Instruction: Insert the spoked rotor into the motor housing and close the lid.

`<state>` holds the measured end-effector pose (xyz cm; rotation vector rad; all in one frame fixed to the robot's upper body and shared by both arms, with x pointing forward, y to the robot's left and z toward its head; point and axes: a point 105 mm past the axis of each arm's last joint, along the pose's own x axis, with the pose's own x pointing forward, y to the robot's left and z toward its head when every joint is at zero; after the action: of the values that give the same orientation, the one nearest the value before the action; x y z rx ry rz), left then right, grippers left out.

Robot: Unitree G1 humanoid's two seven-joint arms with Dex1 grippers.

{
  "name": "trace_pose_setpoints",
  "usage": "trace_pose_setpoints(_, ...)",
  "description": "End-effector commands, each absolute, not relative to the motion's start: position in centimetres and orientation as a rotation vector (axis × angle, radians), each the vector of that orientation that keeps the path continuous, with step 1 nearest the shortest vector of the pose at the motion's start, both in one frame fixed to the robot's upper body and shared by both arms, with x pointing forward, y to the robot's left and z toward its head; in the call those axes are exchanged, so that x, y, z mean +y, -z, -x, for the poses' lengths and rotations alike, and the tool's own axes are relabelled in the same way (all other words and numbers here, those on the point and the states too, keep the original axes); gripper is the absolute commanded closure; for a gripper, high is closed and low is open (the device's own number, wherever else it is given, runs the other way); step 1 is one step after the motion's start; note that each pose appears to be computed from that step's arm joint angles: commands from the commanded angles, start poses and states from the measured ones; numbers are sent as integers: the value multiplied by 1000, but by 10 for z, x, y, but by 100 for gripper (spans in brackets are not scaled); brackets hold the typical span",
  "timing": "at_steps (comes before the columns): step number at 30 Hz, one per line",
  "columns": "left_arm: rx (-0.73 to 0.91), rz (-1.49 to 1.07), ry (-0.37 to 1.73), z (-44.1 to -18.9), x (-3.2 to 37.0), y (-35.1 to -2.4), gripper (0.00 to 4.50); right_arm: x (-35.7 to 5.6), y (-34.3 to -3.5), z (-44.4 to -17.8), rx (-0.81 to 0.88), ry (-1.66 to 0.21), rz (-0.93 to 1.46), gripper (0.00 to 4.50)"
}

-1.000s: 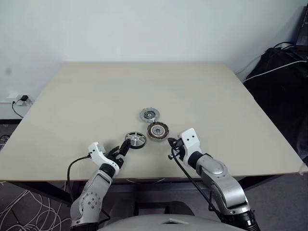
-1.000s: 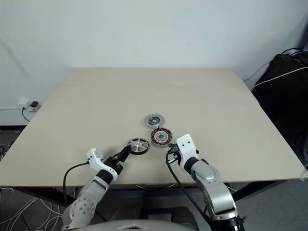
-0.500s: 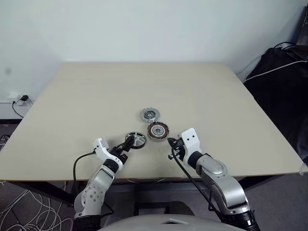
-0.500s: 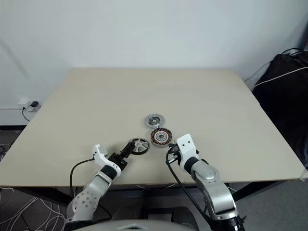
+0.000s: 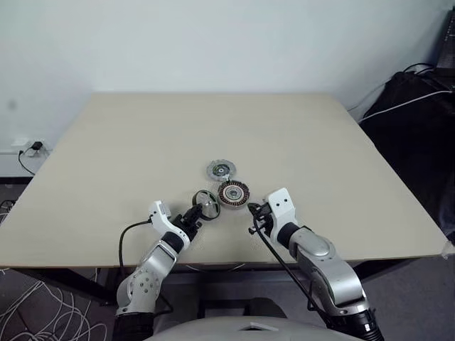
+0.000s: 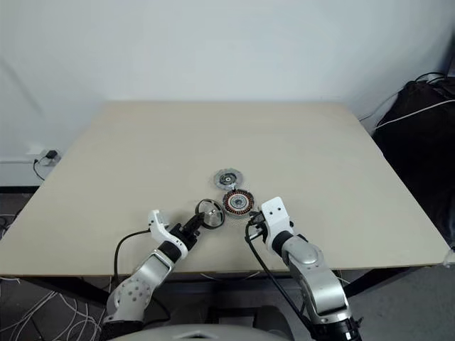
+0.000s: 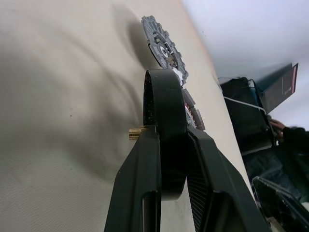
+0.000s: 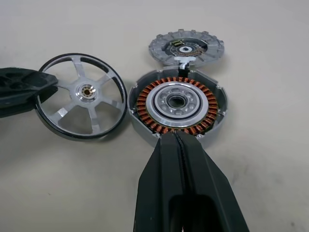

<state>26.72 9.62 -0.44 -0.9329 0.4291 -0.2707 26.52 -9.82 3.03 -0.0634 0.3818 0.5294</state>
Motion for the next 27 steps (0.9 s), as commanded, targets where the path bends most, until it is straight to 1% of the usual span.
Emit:
trace_pose_setpoints(1,369,1005,208,-272,98,-2,408,-100,-45,-271,325,-520,61,450)
trace_pose_setpoints(8,109,1167,160,-275,130,-35,408,-101,-44,-270,333,-516,63,450)
trace_pose_setpoints(12,40,1235,248,-279,121,-52,408,-100,-43,-269,338,-523,65,450)
trace_pose_setpoints(16,65,1285,360,-285,96,-59,408,-99,-43,-269,341,-529,66,450)
trace_pose_setpoints(21,163,1296,462,-297,59,-58,408,-100,-44,-269,337,-521,66,450)
trace_pose_setpoints(27,250,1299,503,-307,29,-49,408,-102,-45,-267,335,-498,60,450)
